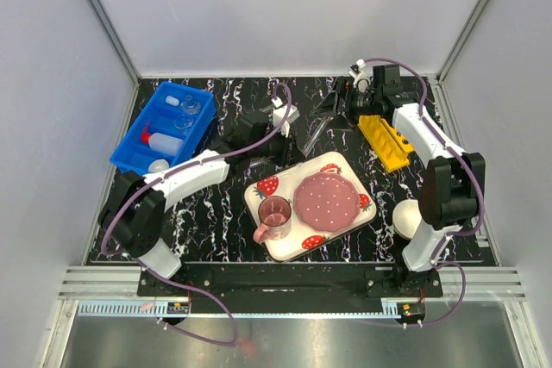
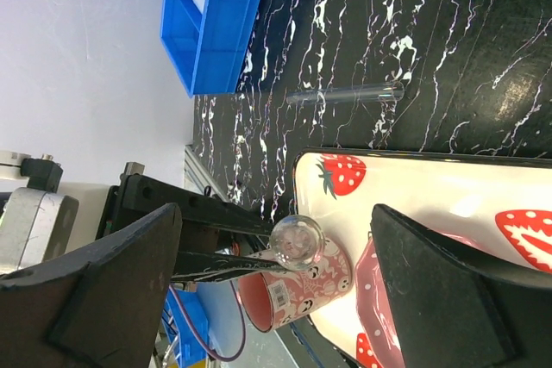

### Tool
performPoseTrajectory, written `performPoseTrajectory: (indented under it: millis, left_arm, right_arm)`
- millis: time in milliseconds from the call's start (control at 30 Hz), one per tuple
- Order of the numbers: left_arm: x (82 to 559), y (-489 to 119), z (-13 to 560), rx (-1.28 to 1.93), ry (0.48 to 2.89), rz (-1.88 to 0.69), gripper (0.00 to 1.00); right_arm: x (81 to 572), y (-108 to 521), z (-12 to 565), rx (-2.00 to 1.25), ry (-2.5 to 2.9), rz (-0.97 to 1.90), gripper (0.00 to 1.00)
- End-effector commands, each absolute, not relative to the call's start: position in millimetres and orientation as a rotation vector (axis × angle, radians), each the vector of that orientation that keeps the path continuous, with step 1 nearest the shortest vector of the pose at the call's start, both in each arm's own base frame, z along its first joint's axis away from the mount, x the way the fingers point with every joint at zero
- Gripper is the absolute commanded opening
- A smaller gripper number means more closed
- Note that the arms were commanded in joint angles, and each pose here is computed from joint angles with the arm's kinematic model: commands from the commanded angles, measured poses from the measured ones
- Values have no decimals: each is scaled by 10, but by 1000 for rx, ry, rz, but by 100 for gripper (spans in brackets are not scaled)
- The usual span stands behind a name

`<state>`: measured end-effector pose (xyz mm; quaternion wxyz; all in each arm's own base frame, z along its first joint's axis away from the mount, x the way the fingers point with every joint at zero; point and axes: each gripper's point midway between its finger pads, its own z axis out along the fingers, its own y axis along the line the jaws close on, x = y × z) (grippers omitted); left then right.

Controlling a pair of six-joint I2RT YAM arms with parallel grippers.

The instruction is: Organize the chemistry lab equipment

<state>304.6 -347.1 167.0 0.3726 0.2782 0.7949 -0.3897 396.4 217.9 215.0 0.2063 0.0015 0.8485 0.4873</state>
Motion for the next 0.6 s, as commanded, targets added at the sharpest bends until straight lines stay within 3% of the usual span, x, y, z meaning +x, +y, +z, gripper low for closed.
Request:
performPoseTrajectory:
  millis: [0, 67, 167, 200, 300, 500, 567]
  left_arm:
    - [3062, -3516, 1955, 716, 1924, -1029, 10]
    - [3055, -3522, 1959, 719, 1923, -1032, 10]
    - [3064, -3517, 1966, 716, 1924, -1029, 11]
    - [3058, -3525, 1973, 719, 1922, -1032, 11]
    - [3062, -3523, 1977, 715, 1925, -1030, 11]
    - [3074, -3508, 1972, 702, 1939, -1023, 14]
    - [3084, -3495, 1988, 695, 1943, -1012, 21]
  right_arm:
    - [4051, 2225, 2258, -16, 2312, 1345, 97]
    - [4057, 2218, 2234, -28, 2310, 1326, 91]
    - [4056, 2215, 2209, -31, 2312, 1322, 73]
    - [4051, 2212, 2217, -32, 2312, 1320, 58]
    - [4033, 2207, 2216, -33, 2309, 1317, 35]
    - [3993, 2214, 2304, -62, 2277, 1329, 17]
    - [3994, 2213, 2335, -74, 2264, 1325, 15]
